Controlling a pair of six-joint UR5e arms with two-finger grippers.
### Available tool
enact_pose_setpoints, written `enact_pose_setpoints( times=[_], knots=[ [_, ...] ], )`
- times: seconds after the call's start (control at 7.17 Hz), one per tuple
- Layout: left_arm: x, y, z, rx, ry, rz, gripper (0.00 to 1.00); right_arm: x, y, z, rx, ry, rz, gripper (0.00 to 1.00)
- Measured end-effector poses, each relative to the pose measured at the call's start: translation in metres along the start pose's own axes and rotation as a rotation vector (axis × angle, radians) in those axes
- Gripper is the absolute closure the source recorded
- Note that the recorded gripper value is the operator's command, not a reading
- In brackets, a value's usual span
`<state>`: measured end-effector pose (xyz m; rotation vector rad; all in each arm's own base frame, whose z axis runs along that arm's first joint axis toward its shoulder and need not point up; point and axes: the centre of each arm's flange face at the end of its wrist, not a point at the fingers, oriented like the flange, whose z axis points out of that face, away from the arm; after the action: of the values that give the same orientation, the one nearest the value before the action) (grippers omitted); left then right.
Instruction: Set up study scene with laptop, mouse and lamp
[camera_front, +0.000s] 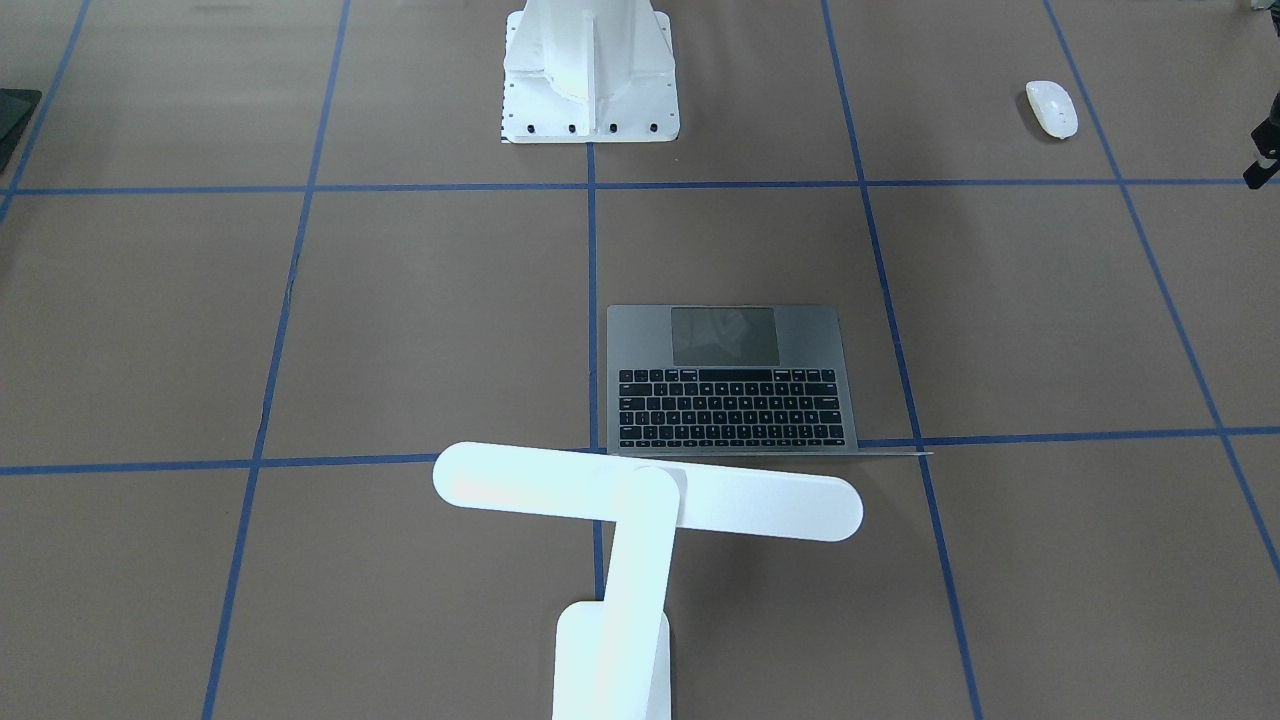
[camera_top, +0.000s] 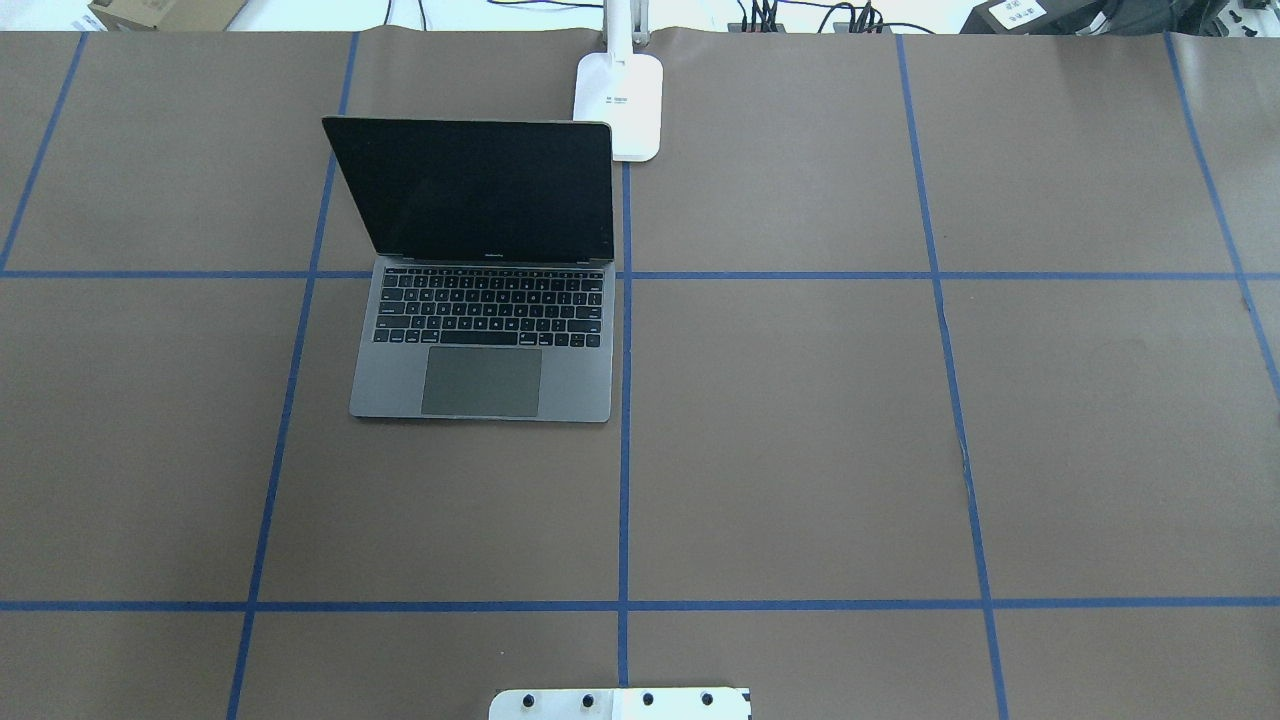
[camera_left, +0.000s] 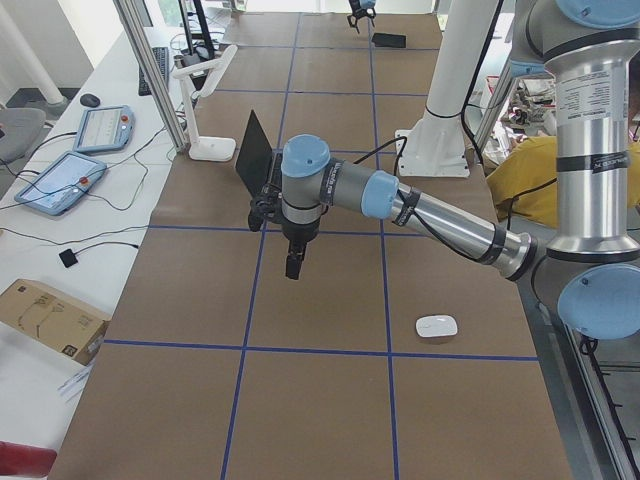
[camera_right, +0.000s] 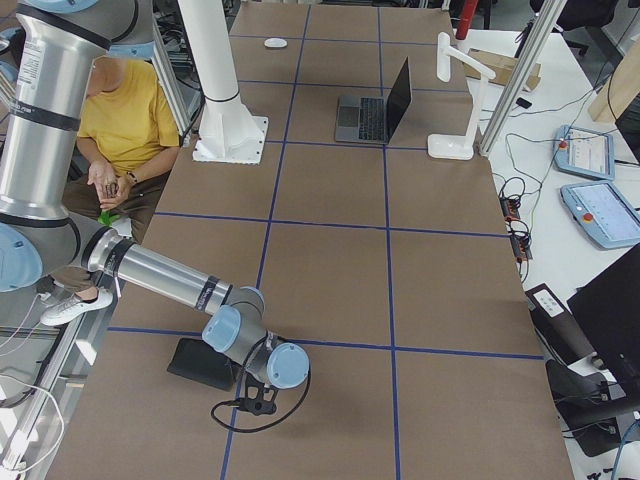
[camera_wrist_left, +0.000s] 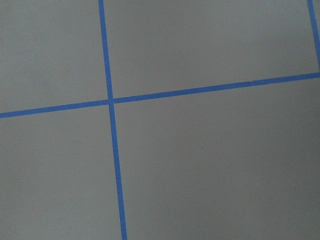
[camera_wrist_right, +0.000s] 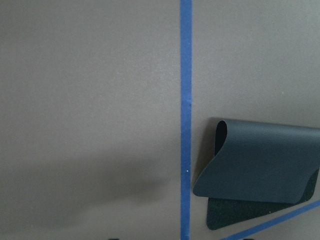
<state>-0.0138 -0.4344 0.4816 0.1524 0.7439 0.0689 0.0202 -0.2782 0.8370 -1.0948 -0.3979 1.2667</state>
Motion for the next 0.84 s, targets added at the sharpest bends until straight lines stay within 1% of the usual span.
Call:
enact_pose_setpoints(
  times=[0.14,0.28,0.42,0.56,0.84],
  knots=[
    [0.0,0.0,0.0,0.0,0.0,0.0,0.0,0.011,-0.01,0.008,0.033,0.03,-0.001,0.07],
    [0.0,0.0,0.0,0.0,0.0,0.0,0.0,0.019,-0.021,0.015,0.056,0.056,0.009,0.04],
    [0.0,0.0,0.0,0.001,0.0,0.001,0.0,0.024,-0.032,0.023,0.061,0.077,0.028,0.04],
    [0.001,0.0,-0.001,0.001,0.0,0.002,0.0,0.027,-0.038,0.027,0.06,0.086,0.042,0.04],
    [0.001,0.0,-0.001,0.002,0.0,0.002,0.0,0.028,-0.041,0.031,0.047,0.09,0.061,0.05]
  ],
)
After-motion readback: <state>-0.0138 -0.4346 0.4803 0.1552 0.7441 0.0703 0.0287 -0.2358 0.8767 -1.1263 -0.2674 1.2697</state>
